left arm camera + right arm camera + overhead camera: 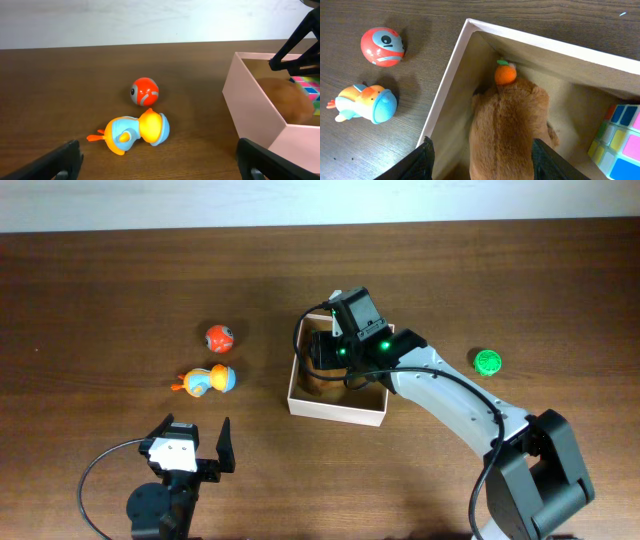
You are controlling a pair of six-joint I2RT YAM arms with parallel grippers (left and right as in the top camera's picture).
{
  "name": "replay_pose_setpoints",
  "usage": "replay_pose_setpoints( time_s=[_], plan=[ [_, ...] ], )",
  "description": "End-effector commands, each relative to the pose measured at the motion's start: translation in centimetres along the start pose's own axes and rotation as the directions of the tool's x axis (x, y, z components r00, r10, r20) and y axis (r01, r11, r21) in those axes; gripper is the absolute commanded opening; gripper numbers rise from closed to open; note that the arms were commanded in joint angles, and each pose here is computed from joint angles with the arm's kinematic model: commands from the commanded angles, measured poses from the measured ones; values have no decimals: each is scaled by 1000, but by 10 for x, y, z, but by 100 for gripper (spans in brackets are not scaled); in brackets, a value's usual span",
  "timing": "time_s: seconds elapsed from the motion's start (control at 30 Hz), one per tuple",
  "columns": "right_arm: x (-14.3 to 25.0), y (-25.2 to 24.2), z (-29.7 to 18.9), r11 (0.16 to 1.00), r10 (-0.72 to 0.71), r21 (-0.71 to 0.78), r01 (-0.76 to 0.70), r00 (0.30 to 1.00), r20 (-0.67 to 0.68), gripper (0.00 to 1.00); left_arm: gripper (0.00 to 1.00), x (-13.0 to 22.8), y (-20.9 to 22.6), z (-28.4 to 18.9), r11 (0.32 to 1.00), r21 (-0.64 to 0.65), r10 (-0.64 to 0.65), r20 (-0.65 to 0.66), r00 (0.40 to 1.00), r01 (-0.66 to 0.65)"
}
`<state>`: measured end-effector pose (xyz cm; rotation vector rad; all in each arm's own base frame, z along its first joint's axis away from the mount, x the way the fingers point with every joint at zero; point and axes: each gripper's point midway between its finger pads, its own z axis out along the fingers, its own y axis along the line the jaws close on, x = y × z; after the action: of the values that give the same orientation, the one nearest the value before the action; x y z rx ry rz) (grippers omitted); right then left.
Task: Pack container
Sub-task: 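Carry the plush toy left over the pink box, then lower the plush toy into the box and release it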
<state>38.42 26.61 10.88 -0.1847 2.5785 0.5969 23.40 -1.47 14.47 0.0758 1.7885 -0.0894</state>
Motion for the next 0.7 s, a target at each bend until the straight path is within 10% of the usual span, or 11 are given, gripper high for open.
replay_pose_setpoints(
  time_s=[0.0, 0.47, 0.67],
  plan=[
    [-9, 3, -1, 1000, -24, 1, 24, 999, 24, 57, 99, 0, 0, 0, 1000, 4, 18, 5, 1000, -18],
    [-5, -13, -33, 987, -15, 158, 28, 997, -79, 60, 99, 0, 0, 0, 1000, 4, 18, 5, 1000, -18],
    [21, -31, -43, 968, 13, 248, 35, 981, -191, 28, 99, 0, 0, 0, 1000, 4, 18, 5, 1000, -18]
  ],
)
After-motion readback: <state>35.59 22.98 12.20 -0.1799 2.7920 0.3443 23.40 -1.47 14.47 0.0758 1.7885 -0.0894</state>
